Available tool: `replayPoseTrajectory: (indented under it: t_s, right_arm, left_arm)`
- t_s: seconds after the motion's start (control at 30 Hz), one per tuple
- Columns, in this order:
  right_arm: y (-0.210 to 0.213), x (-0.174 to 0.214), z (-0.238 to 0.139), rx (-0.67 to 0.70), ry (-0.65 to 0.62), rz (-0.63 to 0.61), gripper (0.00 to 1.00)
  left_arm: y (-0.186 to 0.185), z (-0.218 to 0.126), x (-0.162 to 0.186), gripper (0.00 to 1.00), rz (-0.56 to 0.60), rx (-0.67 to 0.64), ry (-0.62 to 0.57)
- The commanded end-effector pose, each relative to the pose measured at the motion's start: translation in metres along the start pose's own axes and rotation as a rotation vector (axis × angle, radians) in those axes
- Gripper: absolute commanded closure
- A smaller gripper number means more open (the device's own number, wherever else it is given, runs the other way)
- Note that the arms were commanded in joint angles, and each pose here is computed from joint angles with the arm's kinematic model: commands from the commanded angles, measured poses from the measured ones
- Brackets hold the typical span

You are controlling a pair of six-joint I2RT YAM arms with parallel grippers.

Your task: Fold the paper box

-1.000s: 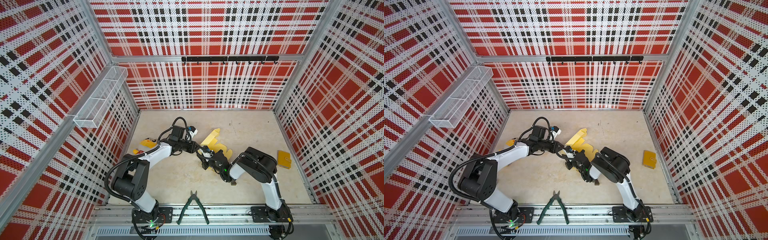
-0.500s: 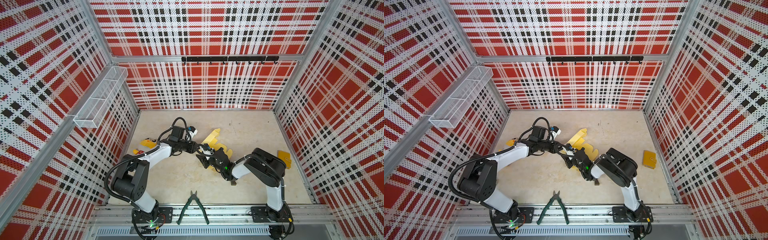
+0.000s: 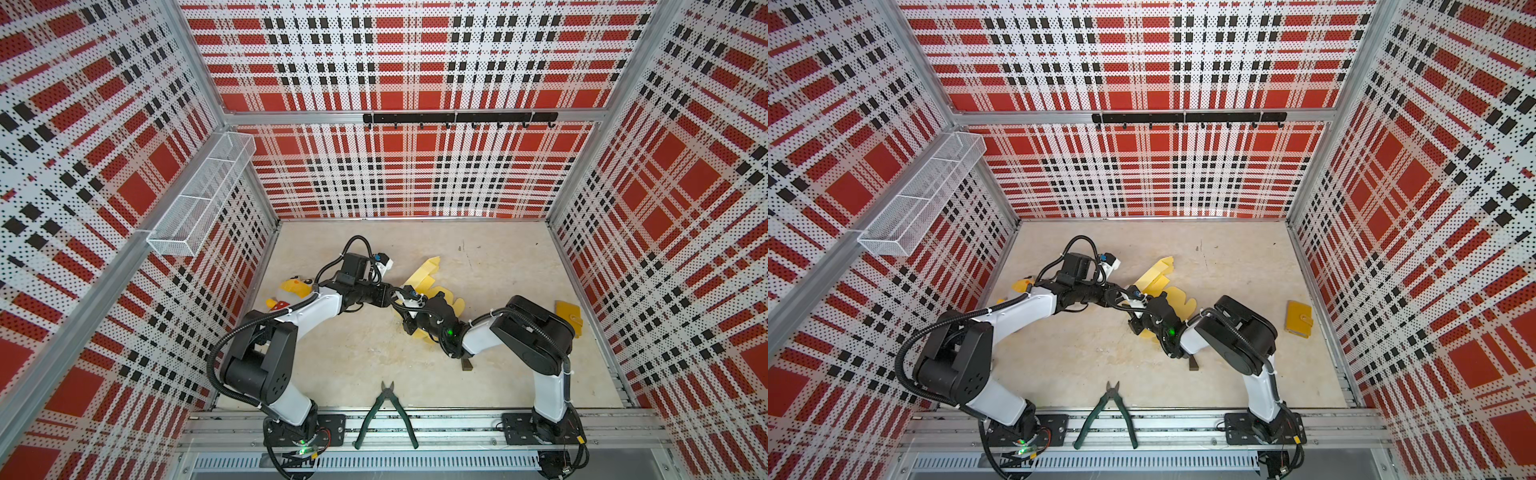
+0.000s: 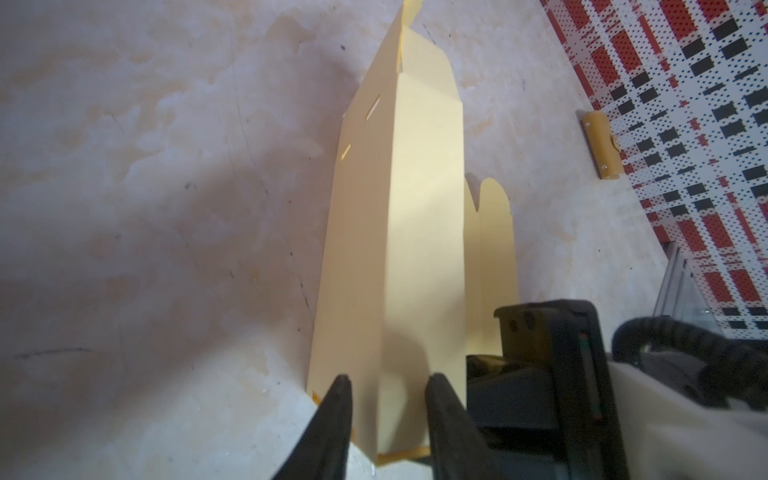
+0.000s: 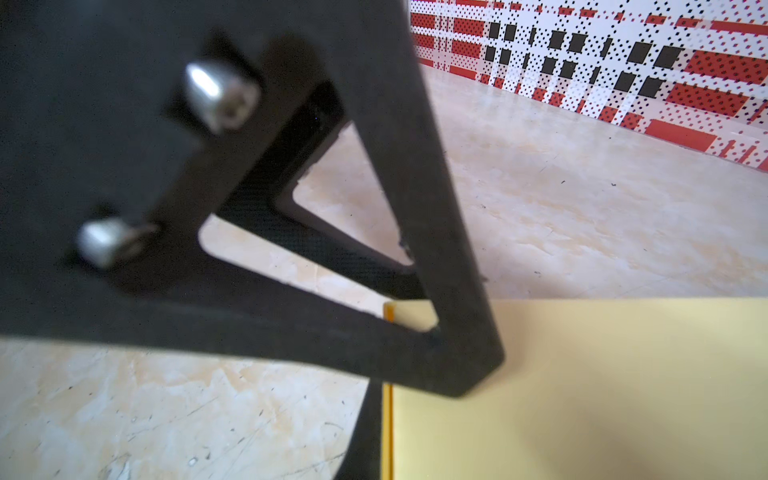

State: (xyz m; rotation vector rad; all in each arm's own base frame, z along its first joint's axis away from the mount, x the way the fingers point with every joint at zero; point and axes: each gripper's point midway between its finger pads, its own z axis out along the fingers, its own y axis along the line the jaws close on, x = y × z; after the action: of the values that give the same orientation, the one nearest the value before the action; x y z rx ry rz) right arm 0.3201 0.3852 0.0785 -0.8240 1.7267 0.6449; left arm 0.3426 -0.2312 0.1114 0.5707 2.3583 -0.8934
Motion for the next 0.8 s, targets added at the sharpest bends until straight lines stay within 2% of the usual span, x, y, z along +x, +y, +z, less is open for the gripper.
replayPoseTrajectory:
  t_s: [0.0, 0.1, 0.33, 0.47, 0.6, 0.67, 0.77]
  right_arm:
    - [0.005, -0.019, -0.003, -0.014, -0.039, -0.012, 0.68]
    - [0.004, -0.022, -0.01, -0.006, -0.027, -0.014, 0.52]
    - [-0.012, -0.018, -0.042, 0.092, 0.019, 0.022, 0.31]
    - [-0.017, -0.017, -0.064, 0.112, 0.029, 0.1, 0.29]
    - [-0.025, -0.026, -0.083, 0.115, 0.015, 0.238, 0.25]
    - [-0.037, -0.033, -0.09, 0.136, 0.021, 0.353, 0.24]
    - [-0.053, -0.038, -0.095, 0.179, 0.032, 0.516, 0.24]
  left_arm:
    - [-0.011, -0.016, -0.013, 0.49, 0.028, 0.006, -0.055]
    - [-0.021, -0.03, -0.033, 0.42, 0.088, 0.023, -0.093]
    - [-0.03, -0.045, -0.066, 0.38, 0.251, -0.028, -0.084]
    - [-0.034, -0.048, -0.081, 0.38, 0.289, -0.048, -0.09]
    - [-0.025, -0.053, -0.099, 0.33, 0.261, -0.12, -0.096]
    - [-0.011, -0.057, -0.104, 0.3, 0.189, -0.186, -0.104]
    - [0.005, -0.063, -0.1, 0.26, 0.068, -0.193, -0.147]
